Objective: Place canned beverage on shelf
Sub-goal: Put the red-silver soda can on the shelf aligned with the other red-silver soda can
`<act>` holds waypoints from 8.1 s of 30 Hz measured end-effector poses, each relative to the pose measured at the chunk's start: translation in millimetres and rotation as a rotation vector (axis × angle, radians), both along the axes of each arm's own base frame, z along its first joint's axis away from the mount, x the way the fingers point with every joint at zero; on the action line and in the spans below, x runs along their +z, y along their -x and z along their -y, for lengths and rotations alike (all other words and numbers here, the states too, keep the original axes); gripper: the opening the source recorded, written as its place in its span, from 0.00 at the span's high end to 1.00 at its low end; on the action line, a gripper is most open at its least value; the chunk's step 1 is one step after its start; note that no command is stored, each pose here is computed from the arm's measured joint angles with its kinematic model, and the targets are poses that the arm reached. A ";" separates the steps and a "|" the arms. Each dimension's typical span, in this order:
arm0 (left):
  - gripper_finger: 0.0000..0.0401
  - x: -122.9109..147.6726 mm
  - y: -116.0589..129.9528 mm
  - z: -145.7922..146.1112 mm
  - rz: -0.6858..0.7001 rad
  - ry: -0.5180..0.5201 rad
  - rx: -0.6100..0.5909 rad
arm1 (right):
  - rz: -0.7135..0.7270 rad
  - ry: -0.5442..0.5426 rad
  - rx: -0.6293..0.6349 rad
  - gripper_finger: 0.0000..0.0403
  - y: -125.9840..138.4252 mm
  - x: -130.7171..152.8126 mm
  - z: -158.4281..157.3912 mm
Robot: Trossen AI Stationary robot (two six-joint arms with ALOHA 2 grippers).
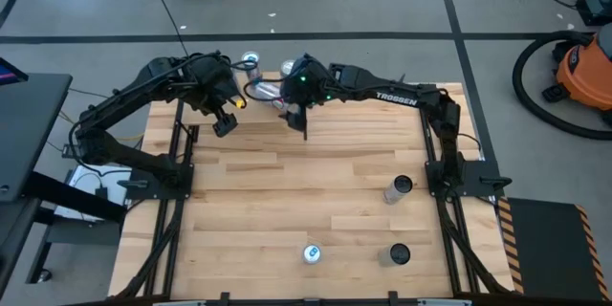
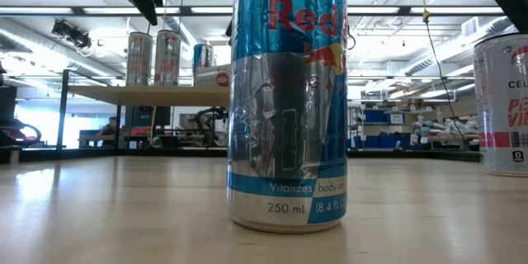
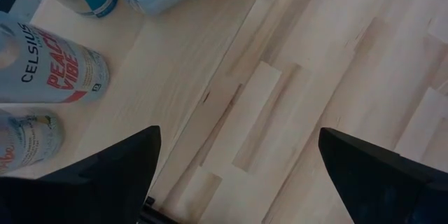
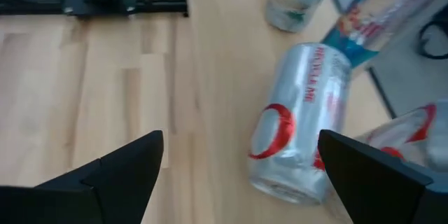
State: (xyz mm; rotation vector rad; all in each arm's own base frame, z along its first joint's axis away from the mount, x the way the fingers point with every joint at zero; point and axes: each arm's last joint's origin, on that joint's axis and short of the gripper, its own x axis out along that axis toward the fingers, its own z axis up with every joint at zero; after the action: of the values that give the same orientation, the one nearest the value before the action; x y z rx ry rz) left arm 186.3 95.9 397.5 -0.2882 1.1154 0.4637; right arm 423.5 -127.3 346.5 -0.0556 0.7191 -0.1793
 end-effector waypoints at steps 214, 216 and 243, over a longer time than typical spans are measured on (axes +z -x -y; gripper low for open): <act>0.03 -0.3 1.1 0.5 -0.010 0.006 0.001 | 0.016 -0.009 -0.289 0.05 4.1 -22.1 3.2; 0.03 -0.4 1.2 0.6 -0.011 0.006 0.000 | 0.010 -0.015 -0.304 0.05 4.4 -24.9 3.5; 0.03 -0.4 1.2 0.6 -0.011 0.006 0.000 | -0.010 0.028 -0.313 0.12 3.4 -64.6 6.2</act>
State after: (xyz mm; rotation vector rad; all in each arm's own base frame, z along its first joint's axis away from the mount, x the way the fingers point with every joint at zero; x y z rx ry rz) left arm 185.1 95.3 397.1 -0.2917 1.1278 0.4628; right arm 420.1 -133.5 281.9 0.0303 0.7326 -0.4880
